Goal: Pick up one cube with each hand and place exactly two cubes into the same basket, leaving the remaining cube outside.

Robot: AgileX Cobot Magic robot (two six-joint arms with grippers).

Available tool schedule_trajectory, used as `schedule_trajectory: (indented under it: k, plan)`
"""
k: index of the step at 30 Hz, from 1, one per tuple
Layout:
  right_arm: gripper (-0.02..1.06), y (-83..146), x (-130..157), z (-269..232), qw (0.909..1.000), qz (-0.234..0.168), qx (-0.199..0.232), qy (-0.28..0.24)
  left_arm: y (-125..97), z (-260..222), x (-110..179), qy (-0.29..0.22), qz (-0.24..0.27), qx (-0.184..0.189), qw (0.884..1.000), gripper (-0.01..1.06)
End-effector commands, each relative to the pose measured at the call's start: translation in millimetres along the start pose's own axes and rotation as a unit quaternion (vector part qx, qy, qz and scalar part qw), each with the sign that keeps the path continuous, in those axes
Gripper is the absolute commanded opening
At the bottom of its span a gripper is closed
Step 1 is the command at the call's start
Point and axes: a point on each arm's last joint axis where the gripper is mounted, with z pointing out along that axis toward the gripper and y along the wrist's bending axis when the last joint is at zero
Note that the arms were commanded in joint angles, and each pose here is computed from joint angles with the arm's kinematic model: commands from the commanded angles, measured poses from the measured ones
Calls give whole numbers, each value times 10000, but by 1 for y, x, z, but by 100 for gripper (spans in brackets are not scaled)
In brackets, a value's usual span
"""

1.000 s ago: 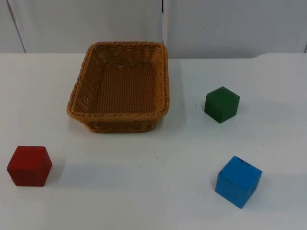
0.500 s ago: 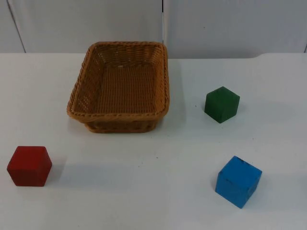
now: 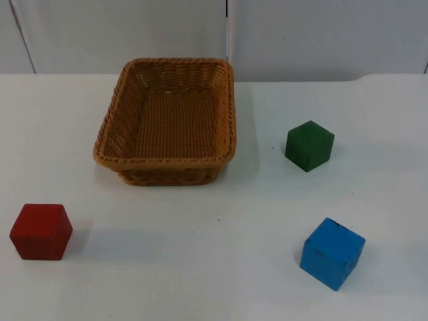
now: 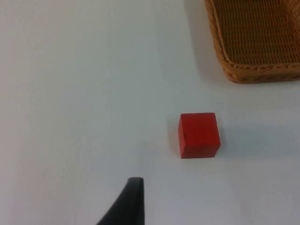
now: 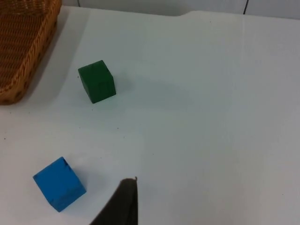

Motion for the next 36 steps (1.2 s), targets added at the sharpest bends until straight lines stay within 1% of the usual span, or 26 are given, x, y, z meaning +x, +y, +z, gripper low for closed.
schedule_trajectory:
  k: [1, 8, 11, 19, 22, 23, 25, 28, 32, 36]
  plan:
    - [105, -1, -11, 5, 10000, -27, 5, 13, -1, 6, -6, -7, -96, 55, 9999, 105]
    - [105, -1, -24, 12, 9999, -48, -2, 133, -1, 11, -17, 140, -146, 107, 9997, 105]
    - [105, -2, -32, 19, 9997, -63, -8, 255, -3, 12, -31, 162, -126, 217, 9996, 105]
    - [105, -3, -42, 40, 9982, -107, -29, 592, -3, 19, -52, 284, -46, 239, 9993, 105]
    - [105, -1, -48, 57, 9963, -236, -129, 820, -3, 27, -57, 401, -17, 313, 9987, 105]
    - [105, -1, -48, 57, 9963, -236, -129, 820, -3, 27, -57, 401, -17, 313, 9987, 105]
    - [105, -1, -48, 67, 9946, -224, -150, 1002, -4, 37, -60, 536, -2, 410, 9977, 105]
    - [105, -1, -47, 82, 9917, -189, -219, 1249, -4, 49, -62, 679, -37, 437, 9967, 105]
    - [105, 2, -47, 94, 9891, -226, -379, 1402, -4, 61, -64, 811, 1, 497, 9955, 105]
    - [105, 5, -47, 105, 9875, -148, -526, 1480, -3, 74, -66, 965, -5, 491, 9941, 105]
